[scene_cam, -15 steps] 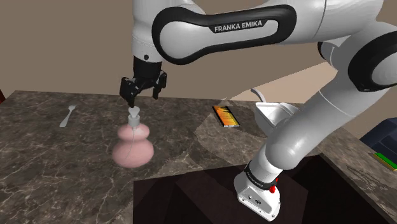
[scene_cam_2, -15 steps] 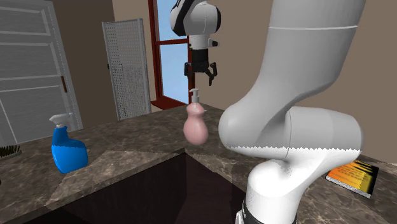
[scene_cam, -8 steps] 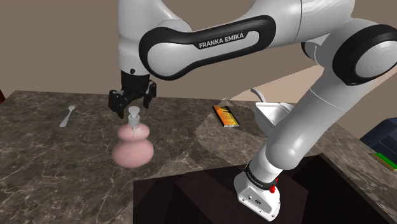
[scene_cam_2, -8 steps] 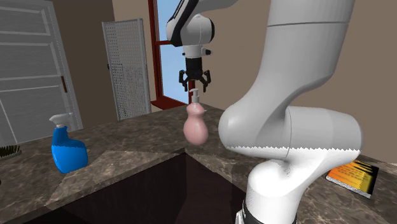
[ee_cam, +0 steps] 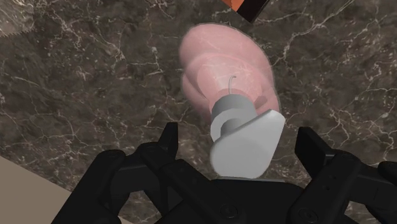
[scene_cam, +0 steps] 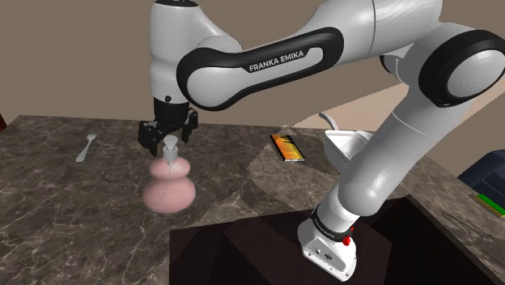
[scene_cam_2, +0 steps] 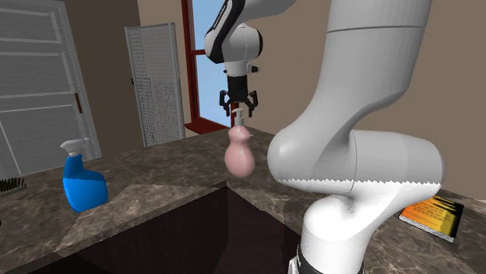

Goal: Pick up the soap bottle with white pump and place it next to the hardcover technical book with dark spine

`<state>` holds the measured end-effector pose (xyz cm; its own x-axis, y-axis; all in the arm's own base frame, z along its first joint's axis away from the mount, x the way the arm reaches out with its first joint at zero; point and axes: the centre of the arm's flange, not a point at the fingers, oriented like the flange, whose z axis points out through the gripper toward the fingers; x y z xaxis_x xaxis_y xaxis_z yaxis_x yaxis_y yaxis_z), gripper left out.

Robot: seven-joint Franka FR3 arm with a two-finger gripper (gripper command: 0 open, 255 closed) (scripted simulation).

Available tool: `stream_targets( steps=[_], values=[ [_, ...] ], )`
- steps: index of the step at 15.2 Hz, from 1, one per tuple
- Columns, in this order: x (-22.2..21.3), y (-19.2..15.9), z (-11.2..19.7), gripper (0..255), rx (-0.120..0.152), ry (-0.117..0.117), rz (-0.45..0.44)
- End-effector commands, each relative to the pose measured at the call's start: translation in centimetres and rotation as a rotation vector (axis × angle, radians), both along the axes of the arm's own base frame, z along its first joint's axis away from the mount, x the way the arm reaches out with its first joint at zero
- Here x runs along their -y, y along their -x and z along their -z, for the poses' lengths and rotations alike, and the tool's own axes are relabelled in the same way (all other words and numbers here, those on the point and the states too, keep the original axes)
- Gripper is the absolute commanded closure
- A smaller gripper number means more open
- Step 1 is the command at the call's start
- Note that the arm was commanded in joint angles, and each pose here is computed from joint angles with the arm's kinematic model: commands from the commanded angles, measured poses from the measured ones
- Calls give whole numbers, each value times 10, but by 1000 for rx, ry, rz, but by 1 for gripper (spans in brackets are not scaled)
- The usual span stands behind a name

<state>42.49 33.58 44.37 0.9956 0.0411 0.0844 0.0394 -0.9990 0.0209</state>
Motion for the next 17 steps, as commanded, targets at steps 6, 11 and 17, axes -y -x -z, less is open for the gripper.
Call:
stream_targets(
  steps=[6,11,17],
  values=[
    [0,0,0,255,0,0,0],
    [0,0,0,255,0,0,0],
    [0,0,-26,255,0,0,0]
  ],
)
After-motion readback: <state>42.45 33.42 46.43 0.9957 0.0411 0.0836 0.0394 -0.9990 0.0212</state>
